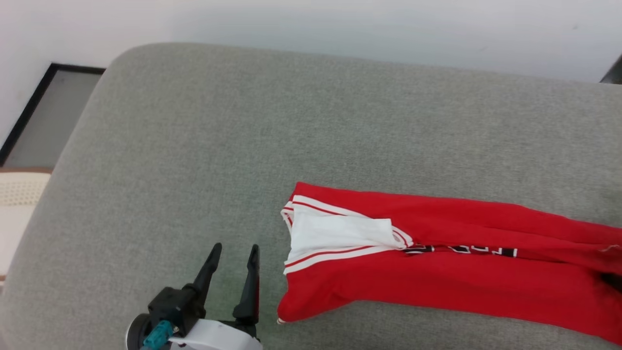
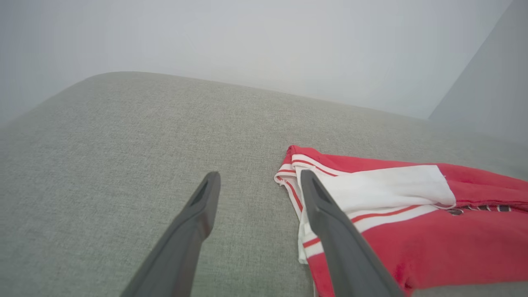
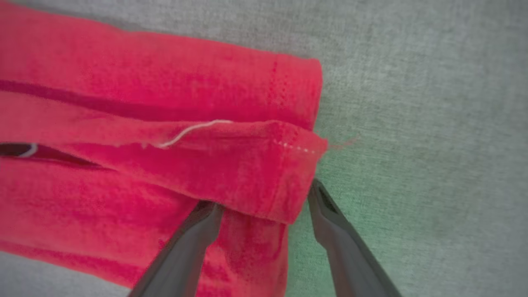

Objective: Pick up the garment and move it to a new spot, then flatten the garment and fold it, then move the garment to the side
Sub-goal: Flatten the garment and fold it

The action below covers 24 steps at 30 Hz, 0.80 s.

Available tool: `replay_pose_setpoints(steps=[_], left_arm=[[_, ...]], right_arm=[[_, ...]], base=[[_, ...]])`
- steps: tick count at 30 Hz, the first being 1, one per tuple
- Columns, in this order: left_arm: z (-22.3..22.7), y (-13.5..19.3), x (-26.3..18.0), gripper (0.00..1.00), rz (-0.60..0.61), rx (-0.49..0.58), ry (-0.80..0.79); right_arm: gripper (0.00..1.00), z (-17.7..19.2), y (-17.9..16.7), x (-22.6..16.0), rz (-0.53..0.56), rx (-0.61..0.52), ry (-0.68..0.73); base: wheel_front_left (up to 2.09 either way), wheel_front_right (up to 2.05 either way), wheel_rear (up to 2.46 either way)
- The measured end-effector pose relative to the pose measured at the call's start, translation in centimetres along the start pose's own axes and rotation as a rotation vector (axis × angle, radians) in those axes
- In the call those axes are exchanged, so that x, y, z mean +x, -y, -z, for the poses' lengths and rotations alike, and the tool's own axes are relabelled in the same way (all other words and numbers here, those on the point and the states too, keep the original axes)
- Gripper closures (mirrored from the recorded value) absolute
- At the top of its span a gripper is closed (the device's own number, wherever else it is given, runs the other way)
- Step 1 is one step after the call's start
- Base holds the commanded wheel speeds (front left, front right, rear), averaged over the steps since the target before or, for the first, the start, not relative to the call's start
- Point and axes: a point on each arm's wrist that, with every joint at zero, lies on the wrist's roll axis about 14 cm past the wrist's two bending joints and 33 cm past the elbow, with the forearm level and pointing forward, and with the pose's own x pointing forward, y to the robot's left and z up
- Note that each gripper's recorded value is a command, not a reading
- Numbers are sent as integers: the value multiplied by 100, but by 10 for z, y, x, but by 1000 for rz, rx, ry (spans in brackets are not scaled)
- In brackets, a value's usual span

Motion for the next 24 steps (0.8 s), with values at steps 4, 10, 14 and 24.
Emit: replay_pose_setpoints(steps=[4, 10, 14, 24], left_arm=[[2, -3, 2, 0, -18, 2, 7], [13, -3, 6, 0, -21, 14, -12], [17, -1, 9, 0, -9, 32, -17], [17, -3, 16, 0, 3, 52, -10]], right_arm=[[0, 2, -1, 12, -2, 20, -28], [100, 6, -3, 24, -12, 29, -47], [100, 4, -7, 26, -23, 45, -26], [100, 0, -4, 22, -23, 90, 53]], base=[[0, 0, 0], [0, 0, 0], [0, 0, 0], [0, 0, 0]])
